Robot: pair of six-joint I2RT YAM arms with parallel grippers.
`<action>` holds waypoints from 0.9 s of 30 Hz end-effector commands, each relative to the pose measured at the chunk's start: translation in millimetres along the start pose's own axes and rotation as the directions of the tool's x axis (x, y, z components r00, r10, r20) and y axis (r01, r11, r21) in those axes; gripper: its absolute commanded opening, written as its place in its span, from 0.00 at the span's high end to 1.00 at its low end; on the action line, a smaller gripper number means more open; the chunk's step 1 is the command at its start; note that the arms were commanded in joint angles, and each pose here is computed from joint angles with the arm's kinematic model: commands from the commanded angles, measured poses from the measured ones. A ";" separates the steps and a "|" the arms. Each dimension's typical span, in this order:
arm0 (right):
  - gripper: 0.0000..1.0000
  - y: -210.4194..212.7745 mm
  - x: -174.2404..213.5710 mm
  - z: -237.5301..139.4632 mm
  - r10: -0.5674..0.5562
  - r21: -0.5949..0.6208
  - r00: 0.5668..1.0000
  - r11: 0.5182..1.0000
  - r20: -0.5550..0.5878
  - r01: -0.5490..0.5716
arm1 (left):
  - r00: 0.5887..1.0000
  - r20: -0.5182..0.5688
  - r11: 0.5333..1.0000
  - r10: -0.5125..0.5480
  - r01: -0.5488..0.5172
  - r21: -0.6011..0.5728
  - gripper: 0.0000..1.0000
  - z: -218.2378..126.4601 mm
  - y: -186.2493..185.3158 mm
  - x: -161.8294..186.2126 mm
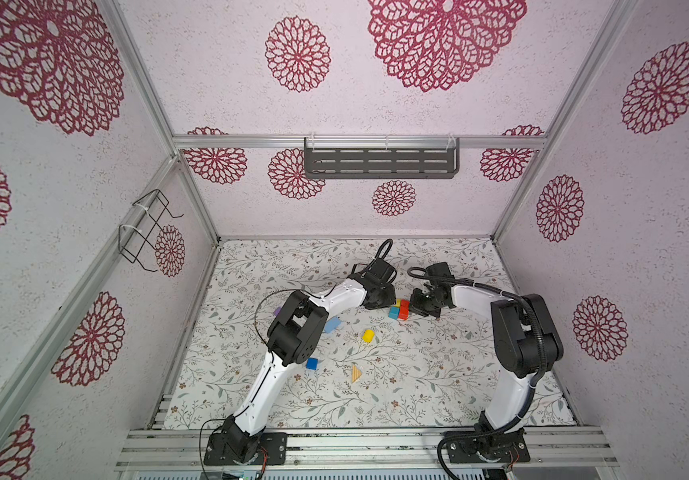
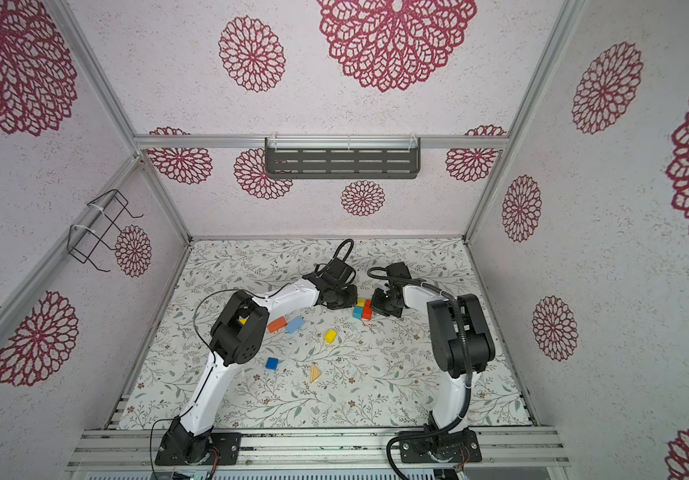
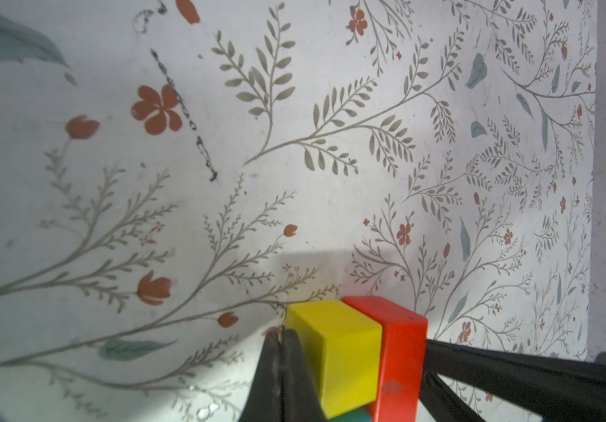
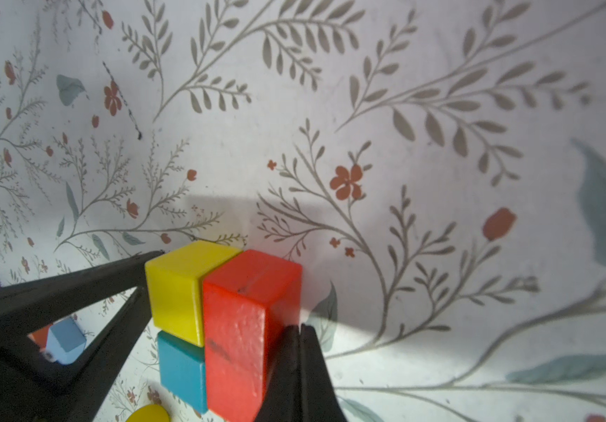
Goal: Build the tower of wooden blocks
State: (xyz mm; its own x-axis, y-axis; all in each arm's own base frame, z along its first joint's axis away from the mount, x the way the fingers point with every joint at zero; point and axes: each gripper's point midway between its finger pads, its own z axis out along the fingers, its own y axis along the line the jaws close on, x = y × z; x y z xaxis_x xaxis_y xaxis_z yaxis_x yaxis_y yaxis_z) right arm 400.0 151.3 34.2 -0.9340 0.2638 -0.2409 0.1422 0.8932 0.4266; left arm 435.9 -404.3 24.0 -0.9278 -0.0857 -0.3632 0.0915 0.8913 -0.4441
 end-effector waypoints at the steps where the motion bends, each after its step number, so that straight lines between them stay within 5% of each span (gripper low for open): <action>1: 1.00 14.2 -9.5 -6.7 -0.027 -0.035 0.999 0.999 0.024 0.028 | 1.000 0.000 1.000 -0.010 0.010 0.001 1.00 2.8 -2.8 -0.8; 16: 1.00 15.8 -12.1 -13.3 -0.031 -0.028 0.999 0.999 0.035 0.032 | 0.999 0.036 1.000 -0.010 0.011 -0.026 1.00 -17.5 5.3 -13.5; 23: 0.81 13.7 -18.7 -50.0 -0.074 0.039 0.993 0.997 0.093 0.071 | 0.993 0.117 0.998 -0.017 0.024 -0.065 1.00 -66.0 23.5 -33.3; 27: 0.66 15.9 -14.9 -75.8 -0.110 0.060 0.987 0.993 0.120 0.103 | 0.986 0.168 0.995 0.010 0.006 -0.098 0.80 -104.8 30.7 -39.2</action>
State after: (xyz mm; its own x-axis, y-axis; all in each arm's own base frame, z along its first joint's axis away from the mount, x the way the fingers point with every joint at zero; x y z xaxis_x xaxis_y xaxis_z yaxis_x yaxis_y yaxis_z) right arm 394.3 140.2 76.0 -0.9191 0.2302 -0.3199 0.0997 0.9211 0.3763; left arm 430.3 -342.2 60.7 -0.9044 -0.1298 -0.4064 0.0325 0.9288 -0.3691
